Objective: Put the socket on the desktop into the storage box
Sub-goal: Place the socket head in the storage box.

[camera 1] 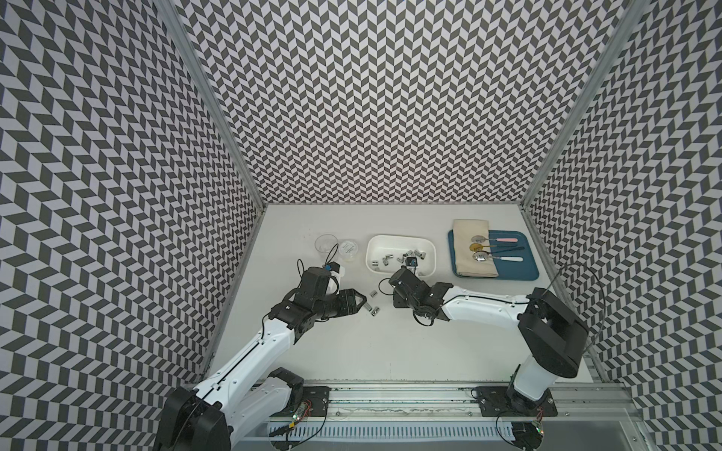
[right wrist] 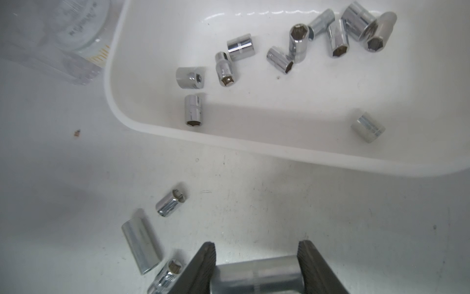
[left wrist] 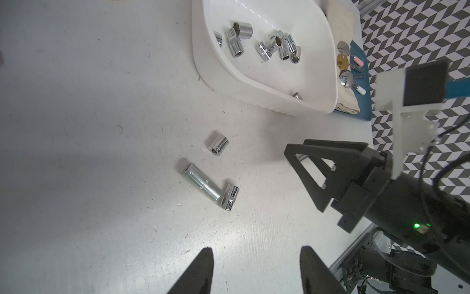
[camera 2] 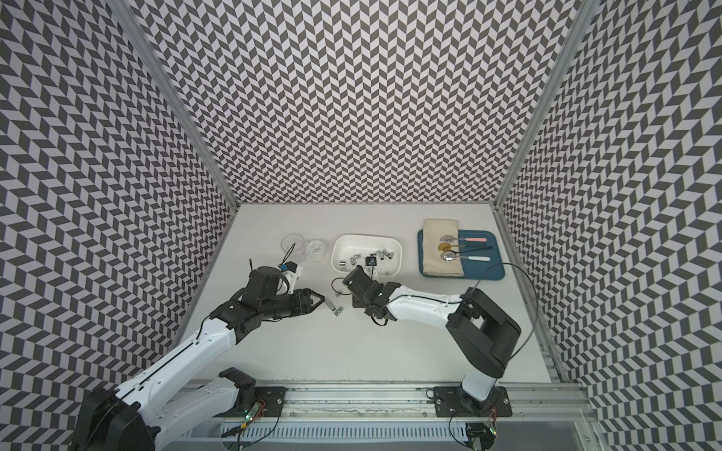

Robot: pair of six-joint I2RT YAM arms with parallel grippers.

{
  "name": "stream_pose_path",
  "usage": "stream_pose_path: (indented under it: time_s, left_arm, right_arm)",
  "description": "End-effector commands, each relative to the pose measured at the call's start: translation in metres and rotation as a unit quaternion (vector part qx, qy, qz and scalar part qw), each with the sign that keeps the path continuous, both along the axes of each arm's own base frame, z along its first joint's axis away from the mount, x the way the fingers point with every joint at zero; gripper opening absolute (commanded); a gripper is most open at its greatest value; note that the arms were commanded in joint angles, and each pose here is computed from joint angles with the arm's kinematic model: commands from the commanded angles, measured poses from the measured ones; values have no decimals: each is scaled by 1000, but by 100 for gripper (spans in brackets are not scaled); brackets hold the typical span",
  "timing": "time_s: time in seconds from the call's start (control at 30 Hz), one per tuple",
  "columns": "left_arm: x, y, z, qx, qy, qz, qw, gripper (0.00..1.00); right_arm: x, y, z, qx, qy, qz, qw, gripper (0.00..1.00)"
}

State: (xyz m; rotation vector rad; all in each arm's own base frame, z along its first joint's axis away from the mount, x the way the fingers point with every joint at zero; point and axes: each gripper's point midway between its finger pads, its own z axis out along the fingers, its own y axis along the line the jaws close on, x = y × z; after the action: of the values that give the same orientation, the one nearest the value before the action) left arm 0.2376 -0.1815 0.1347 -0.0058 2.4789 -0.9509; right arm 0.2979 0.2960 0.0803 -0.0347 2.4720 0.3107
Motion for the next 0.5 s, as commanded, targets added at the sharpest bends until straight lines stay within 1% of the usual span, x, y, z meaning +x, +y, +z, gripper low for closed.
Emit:
stream_pose_path:
  time_s: [0.0,0.23,0.47]
  left_arm:
    - [8,2,4,2,-10,14,1000,58]
    - [17,6,10,4,-19,36,999,58]
    - [22,10,14,5,-25,51,998,58]
  right_arm:
    - [5,12,31,28,-25,20,999,40]
    - [36,21,61,35,-52,29,998,40]
    - [84,25,59,37,-47,24,998,40]
